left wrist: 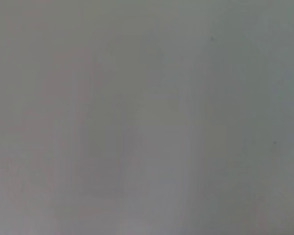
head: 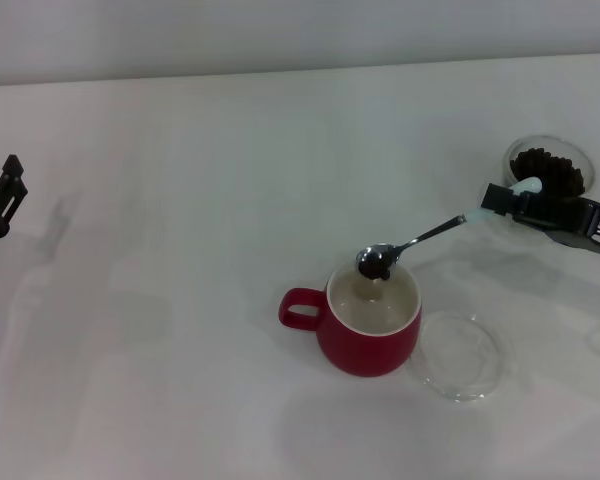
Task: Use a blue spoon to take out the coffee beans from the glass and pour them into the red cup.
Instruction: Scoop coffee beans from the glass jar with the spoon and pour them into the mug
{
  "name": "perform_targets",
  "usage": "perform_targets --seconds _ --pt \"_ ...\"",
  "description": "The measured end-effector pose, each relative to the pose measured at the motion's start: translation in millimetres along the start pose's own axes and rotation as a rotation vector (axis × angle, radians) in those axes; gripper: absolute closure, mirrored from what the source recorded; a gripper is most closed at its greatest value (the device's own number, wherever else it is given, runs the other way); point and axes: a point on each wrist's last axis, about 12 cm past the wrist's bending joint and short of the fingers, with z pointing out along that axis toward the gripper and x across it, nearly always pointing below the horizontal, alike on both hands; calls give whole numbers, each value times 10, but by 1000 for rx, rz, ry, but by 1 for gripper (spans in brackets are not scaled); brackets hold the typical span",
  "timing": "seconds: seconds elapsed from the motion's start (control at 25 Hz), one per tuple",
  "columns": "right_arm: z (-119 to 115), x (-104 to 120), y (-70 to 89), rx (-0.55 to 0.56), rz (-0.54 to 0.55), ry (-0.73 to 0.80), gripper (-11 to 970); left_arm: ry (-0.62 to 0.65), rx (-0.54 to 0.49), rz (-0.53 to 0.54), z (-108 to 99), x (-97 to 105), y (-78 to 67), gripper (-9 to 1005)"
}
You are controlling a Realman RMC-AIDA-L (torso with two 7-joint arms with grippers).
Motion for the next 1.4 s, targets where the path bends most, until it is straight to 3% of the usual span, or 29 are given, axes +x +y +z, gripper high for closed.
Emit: perform_targets --seconds 0.92,1.4 --pt "16 18 13 -6 -144 32 814 -2 -1 -4 3 1 -13 267" --pt "45 -20 26 -3 -309 101 814 -2 -2 -5 4 1 -12 266"
